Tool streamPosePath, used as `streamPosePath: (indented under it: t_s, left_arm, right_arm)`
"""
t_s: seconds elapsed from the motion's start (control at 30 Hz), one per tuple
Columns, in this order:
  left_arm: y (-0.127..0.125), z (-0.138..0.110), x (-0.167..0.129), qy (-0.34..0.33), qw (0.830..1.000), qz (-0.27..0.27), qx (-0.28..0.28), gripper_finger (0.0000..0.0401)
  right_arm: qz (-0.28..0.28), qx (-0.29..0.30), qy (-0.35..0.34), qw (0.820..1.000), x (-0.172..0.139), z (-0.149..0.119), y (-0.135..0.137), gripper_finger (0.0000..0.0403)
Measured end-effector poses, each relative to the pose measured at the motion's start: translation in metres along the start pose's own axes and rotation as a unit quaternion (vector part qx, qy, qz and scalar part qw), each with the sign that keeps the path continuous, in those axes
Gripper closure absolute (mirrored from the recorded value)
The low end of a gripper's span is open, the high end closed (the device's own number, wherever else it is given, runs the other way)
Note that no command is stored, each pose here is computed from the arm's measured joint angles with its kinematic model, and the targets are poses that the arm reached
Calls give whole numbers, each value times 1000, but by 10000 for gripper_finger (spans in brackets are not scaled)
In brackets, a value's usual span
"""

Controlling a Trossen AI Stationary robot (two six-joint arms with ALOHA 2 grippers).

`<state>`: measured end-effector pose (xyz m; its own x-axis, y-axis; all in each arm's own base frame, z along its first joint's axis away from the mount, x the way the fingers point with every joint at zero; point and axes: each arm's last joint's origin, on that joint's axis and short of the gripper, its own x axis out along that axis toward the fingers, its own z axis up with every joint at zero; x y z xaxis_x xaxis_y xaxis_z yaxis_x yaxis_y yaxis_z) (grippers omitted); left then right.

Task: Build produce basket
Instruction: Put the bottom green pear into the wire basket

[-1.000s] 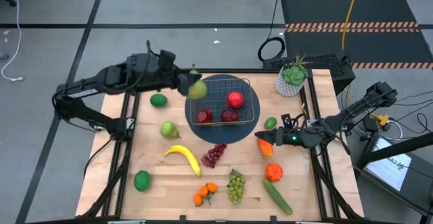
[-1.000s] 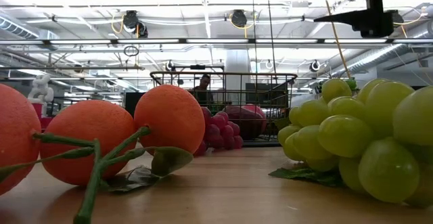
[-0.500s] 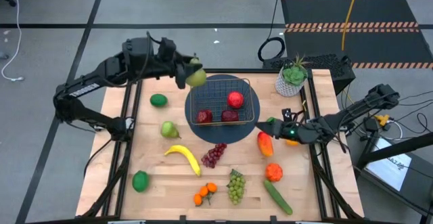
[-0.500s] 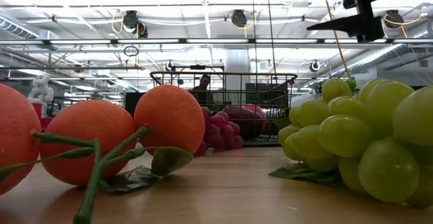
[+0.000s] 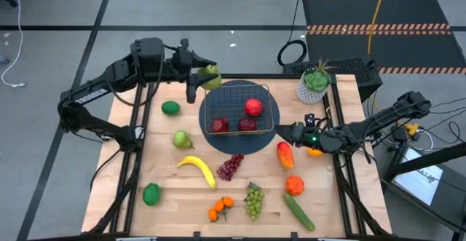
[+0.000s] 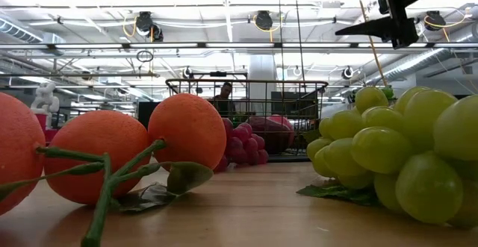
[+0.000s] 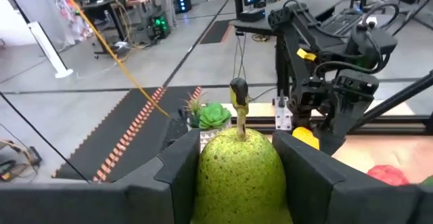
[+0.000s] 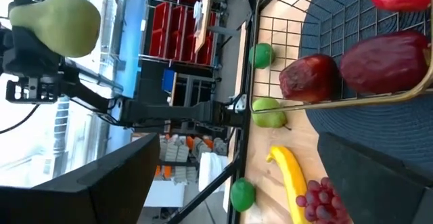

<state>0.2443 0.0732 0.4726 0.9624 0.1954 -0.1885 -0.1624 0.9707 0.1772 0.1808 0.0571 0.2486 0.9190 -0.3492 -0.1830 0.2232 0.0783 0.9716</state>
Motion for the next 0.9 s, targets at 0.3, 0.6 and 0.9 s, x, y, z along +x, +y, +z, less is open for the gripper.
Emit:
streamPosePath:
  t_s: [0.3,0.6,0.9]
  left_arm:
    - [17,-18,36,36,992,27,-121,217]
    - [36,-83,112,172,961,60,-209,218]
    - [33,-142,170,256,941,36,-218,219]
  right_arm:
    - [35,-2,-2,999,-13,13,12,9]
    - [101,-58,-17,993,-42,40,29,9]
    - [117,-140,-31,983,-58,55,31,9]
